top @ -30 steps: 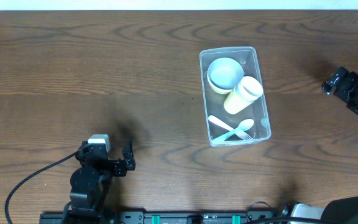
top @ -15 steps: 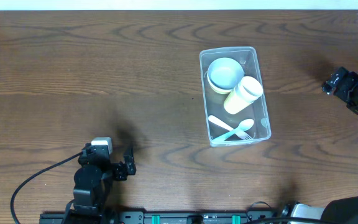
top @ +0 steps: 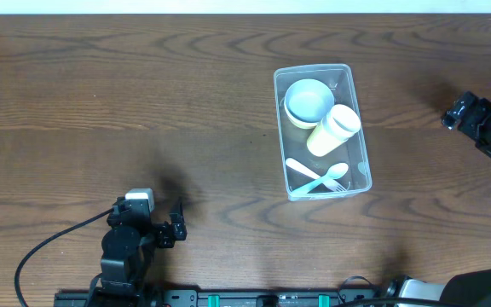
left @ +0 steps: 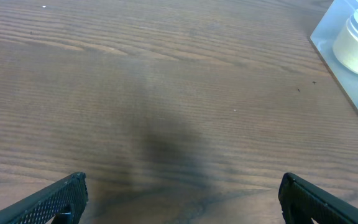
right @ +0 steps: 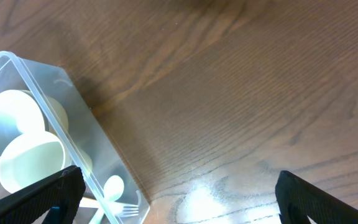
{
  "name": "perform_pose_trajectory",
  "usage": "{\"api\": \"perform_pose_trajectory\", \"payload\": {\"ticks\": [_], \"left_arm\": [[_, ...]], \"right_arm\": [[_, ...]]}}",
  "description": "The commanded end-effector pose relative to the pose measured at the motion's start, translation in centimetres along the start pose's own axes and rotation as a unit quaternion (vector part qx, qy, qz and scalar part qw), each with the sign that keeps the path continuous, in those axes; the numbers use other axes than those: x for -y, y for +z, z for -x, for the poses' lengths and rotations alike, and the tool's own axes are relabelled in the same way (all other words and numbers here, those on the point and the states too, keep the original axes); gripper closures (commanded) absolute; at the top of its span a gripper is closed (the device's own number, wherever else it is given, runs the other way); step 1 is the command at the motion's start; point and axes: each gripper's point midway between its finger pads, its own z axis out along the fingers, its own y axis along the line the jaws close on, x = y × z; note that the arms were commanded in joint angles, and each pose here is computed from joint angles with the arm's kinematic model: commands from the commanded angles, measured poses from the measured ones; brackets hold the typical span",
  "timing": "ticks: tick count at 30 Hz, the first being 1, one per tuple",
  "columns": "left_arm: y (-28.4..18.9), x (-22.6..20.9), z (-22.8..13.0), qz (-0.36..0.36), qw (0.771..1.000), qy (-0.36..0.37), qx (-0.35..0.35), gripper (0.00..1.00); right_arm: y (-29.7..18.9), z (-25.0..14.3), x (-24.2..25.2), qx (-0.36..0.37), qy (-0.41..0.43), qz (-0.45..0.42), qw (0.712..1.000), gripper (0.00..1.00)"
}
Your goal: Pack container
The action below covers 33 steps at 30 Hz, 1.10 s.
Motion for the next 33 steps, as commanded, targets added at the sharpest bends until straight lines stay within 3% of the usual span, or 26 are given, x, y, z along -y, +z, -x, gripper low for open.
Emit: {"api": "perform_pose_trajectory", "payload": {"ticks": [1, 5, 9, 14, 18, 26, 33], "left_arm": [[0.0, 0.1, 0.1, -0.004, 1.000, -0.002, 0.002, 0.02], [0.0, 0.1, 0.1, -0.004, 1.000, -0.002, 0.002, 0.02], [0.0, 0.1, 0.1, -0.004, 1.000, -0.002, 0.002, 0.02], [0.0, 0.1, 0.1, -0.004, 1.000, -0.002, 0.002, 0.02], [0.0, 0.1, 0.1, -0.004, 1.000, -0.002, 0.003, 0.02], [0.0, 0.1, 0.1, -0.004, 1.000, -0.002, 0.002, 0.02], [0.0, 0.1, 0.1, -0.004, 1.000, -0.002, 0.002, 0.02]], "right_arm": [[-2.3, -0.3, -1.8, 0.032, -0.033, 0.015, 0.999, 0.01], [-5.5, -2.2, -6.2, 0.067, -0.099, 0.056, 0.991, 0.01], [-8.5, -6.8, -10.2, 0.091, -0.206, 0.094, 0.970, 0.01], [-9.3, -9.7, -10.6, 0.166, -0.291, 0.104, 0.937, 0.01], [-8.1, -11.3, -10.5, 0.232, -0.318, 0.144, 0.908, 0.01], [-4.2, -14.6, -7.9, 0.318, -0.384, 0.144, 0.855, 0.01], [-0.7, -17.1, -5.6, 0.318, -0.389, 0.136, 0.854, 0.01]]}}
